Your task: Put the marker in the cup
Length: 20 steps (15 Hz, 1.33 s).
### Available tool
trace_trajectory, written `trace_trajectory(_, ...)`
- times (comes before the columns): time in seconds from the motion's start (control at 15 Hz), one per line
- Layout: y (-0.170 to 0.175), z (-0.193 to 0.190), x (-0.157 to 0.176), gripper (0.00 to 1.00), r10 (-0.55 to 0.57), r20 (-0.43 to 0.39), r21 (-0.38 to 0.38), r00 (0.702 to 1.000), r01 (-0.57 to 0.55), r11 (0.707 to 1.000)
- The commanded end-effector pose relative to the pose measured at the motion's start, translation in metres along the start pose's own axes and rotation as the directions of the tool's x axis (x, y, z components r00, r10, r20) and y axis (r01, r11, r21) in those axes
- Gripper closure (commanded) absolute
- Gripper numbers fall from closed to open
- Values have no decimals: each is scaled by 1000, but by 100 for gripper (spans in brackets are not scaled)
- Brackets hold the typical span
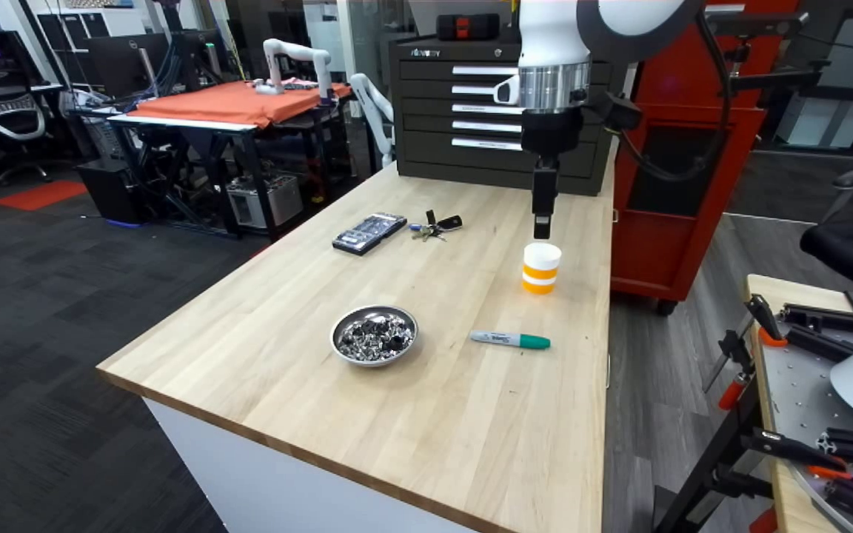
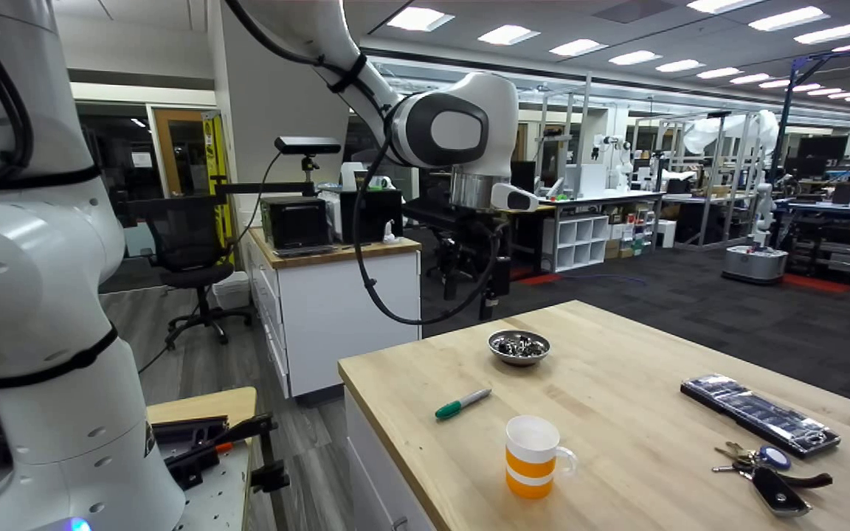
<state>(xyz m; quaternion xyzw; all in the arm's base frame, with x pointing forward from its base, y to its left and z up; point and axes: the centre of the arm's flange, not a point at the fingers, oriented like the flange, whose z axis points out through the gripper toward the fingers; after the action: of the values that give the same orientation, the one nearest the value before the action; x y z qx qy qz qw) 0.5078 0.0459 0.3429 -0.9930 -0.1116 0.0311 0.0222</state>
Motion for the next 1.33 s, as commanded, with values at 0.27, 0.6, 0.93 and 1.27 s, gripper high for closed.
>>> trace_trajectory(0.27, -7, 18, -9, 0, -59, 25, -50, 998, 60, 997)
trace_trajectory(0.6, -20, 42, -22, 0, -72, 18, -44, 997, 72, 996)
trace_trajectory(0.93, -33, 66, -31, 0, -115, -21, -66, 993, 113, 991)
trace_trajectory(1.27, -39, 90, -38, 0, -120, -71, -65, 990, 115, 991)
